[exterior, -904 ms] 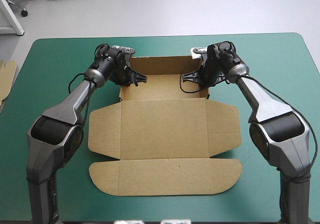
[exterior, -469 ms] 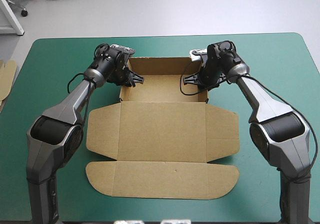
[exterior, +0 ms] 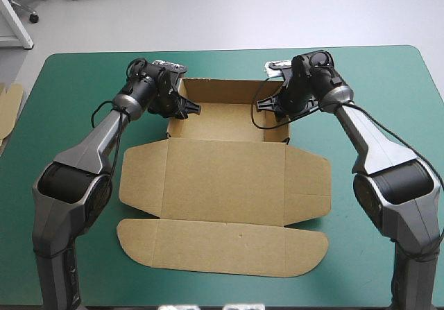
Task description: Fold the box
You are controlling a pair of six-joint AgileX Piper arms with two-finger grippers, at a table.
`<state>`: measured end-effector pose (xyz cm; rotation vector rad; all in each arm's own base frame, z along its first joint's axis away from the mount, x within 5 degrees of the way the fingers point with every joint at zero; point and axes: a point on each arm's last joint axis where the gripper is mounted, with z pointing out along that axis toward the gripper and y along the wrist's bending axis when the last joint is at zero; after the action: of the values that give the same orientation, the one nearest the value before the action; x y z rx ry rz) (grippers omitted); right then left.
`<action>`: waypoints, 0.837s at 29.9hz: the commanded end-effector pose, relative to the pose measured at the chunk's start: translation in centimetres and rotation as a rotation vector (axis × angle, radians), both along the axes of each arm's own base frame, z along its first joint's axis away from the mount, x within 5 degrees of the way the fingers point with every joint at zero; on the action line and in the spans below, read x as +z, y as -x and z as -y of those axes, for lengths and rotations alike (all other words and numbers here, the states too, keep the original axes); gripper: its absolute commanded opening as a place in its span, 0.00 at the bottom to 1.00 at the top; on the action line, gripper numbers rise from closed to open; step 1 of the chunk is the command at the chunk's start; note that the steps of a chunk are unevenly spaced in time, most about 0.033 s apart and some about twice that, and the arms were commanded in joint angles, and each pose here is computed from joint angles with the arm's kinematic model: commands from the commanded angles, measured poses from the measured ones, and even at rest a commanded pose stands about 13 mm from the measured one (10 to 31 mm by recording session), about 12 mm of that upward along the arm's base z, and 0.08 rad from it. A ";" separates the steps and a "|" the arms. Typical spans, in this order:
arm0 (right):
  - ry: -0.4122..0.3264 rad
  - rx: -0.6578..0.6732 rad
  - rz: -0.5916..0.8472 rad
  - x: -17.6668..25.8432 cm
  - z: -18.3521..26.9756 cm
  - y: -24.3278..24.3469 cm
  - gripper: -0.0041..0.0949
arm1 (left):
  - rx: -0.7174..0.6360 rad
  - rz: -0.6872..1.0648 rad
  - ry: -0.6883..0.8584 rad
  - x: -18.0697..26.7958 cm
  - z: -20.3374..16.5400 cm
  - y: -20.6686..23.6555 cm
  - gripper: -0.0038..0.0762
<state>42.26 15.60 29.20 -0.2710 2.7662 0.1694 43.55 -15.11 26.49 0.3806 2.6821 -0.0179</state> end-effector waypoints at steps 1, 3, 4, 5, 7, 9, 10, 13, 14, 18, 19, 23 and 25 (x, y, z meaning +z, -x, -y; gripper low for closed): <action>-0.031 0.005 0.143 5.3 0.8 1.5 0.41 | -0.019 0.129 0.043 5.0 0.0 1.3 0.55; -0.032 0.004 0.159 6.0 1.0 1.8 0.41 | -0.028 0.143 0.044 5.5 0.3 1.7 0.55; -0.033 0.004 0.163 6.3 1.0 2.0 0.41 | -0.031 0.151 0.045 5.9 0.3 1.8 0.55; -0.034 0.004 0.164 6.5 1.1 2.1 0.41 | -0.032 0.151 0.045 6.0 0.4 1.9 0.55; -0.034 0.004 0.165 6.9 1.2 2.5 0.41 | -0.037 0.152 0.046 6.4 0.5 2.3 0.55; -0.037 0.004 0.173 7.5 1.3 2.9 0.41 | -0.044 0.153 0.047 7.1 0.6 2.9 0.55; -0.037 0.004 0.180 7.7 1.4 3.0 0.41 | -0.044 0.157 0.042 7.2 0.6 2.9 0.55; -0.032 0.004 0.216 8.9 1.8 3.6 0.41 | -0.048 0.185 0.052 8.4 0.4 3.5 0.55; -0.026 0.004 0.229 9.4 1.9 3.8 0.41 | -0.048 0.202 0.058 9.2 0.3 3.9 0.55; -0.032 0.005 0.292 11.3 2.4 4.8 0.41 | -0.047 0.247 0.075 11.3 -0.2 5.0 0.55; -0.039 0.005 0.311 11.8 2.5 5.1 0.41 | -0.047 0.258 0.079 11.7 -0.3 5.3 0.55; -0.048 0.014 0.356 13.0 2.7 5.7 0.41 | -0.047 0.278 0.063 12.9 -0.9 6.2 0.55; -0.049 0.019 0.367 13.4 2.8 6.0 0.41 | -0.049 0.294 0.066 13.2 -1.1 6.7 0.55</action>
<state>37.77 13.56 38.82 -0.2810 2.5345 0.1653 38.70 -14.67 35.92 0.4086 2.5023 -0.0416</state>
